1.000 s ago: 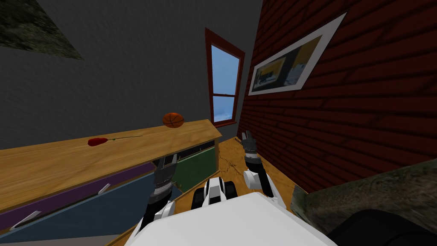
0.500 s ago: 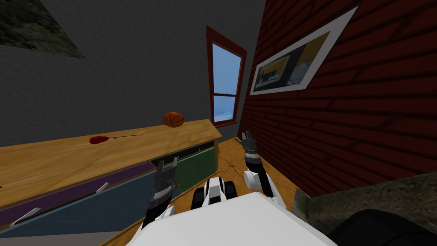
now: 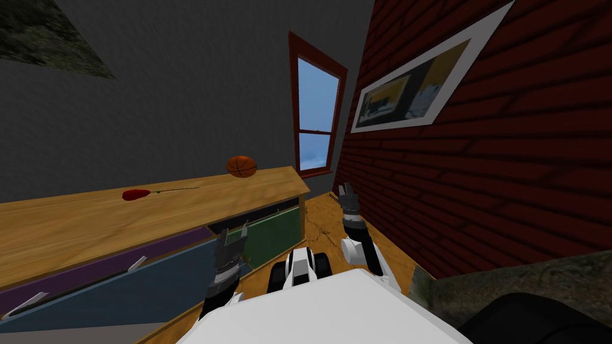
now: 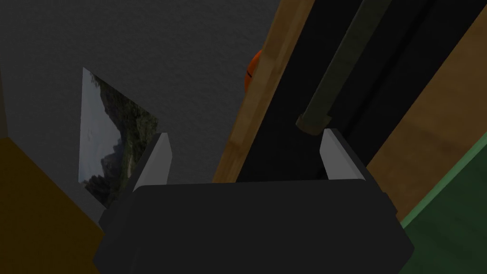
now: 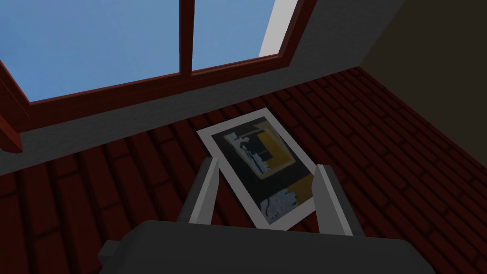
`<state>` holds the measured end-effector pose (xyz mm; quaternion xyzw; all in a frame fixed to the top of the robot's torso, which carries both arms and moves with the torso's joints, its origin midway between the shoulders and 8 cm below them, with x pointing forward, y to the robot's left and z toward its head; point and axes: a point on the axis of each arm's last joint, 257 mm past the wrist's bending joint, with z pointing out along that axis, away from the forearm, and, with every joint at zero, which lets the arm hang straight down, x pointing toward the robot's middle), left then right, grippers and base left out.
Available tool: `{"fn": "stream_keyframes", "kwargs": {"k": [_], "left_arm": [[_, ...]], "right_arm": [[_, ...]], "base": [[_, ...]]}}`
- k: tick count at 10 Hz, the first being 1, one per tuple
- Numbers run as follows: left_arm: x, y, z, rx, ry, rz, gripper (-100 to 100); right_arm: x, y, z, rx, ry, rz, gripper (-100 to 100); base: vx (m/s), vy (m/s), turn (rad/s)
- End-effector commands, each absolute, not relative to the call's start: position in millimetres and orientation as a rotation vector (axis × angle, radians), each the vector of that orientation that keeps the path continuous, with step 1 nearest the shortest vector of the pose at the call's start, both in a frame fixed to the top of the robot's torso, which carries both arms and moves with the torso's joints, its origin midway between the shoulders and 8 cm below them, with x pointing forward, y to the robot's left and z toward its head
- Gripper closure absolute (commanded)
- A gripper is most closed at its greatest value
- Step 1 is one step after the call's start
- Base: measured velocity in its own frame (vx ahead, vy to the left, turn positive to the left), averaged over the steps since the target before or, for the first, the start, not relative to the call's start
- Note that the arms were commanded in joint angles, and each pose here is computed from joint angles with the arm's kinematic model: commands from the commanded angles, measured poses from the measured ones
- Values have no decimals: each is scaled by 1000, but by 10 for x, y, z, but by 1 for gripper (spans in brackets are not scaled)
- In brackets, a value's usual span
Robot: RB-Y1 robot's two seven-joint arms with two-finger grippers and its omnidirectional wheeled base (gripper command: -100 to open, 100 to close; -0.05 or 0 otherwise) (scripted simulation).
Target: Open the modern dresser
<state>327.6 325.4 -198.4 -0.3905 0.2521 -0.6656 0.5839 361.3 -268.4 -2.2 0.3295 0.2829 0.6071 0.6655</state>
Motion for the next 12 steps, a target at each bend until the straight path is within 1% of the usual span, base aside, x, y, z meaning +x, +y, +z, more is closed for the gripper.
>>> {"fn": "stream_keyframes", "kwargs": {"k": [1, 7, 10, 12], "left_arm": [[3229, 3240, -2160, -946, 588, -1550, -100], [3116, 3218, -2416, -1006, 544, -1546, -100], [3360, 3438, -2466, -986, 550, -1495, -100], [3485, 3402, -2482, -987, 551, -1506, -100]], "right_arm": [[3613, -2685, -22, 744, 639, 1371, 0], [3613, -2684, -21, 744, 639, 1371, 0], [3613, -2684, -21, 744, 639, 1371, 0], [3613, -2684, -21, 744, 639, 1371, 0]], "base": [[22, -44, 14], [13, -36, 24], [-100, 10, -95], [-81, 5, -21]]}}
